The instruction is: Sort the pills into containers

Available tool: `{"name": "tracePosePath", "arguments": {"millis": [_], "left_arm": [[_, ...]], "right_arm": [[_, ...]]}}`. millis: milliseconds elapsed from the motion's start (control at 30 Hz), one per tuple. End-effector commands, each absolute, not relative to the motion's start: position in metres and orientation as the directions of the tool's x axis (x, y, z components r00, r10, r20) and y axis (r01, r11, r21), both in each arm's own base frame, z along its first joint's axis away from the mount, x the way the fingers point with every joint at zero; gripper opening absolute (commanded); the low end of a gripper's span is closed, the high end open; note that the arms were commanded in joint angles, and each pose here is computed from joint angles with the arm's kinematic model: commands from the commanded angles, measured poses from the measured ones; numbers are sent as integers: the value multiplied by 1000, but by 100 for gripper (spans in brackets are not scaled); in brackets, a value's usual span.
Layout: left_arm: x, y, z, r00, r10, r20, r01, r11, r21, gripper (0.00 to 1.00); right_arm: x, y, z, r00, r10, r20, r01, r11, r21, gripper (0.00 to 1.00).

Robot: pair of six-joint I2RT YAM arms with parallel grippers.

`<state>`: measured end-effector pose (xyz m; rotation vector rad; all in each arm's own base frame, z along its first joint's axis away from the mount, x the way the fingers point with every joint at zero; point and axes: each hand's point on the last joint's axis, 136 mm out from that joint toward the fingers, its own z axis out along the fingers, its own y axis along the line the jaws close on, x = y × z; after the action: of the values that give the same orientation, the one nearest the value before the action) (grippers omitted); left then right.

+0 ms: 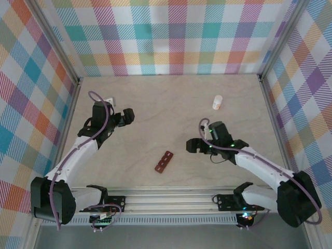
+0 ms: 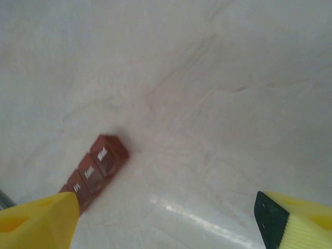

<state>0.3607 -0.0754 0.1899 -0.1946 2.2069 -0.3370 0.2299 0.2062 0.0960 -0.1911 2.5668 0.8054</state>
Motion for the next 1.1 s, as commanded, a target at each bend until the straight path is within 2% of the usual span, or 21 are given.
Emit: {"name": "tracePosePath", "arguments": {"millis": [0,433,1067], "left_arm": [[355,-75,183,-635,-262,-727,-44,952,-304,100],[368,-69,180,-645,-259,-719,-86,960,-268,100],[373,-67,182,-654,-219,-724,-71,971,-230,100]], "right_arm": [[230,228,97,-891,-3,-453,-253,833,492,88],[176,331,79,-899,-159,-408,-358,804,475,86],[130,341,61,-917,-176,-357,-340,813,474,86]]}}
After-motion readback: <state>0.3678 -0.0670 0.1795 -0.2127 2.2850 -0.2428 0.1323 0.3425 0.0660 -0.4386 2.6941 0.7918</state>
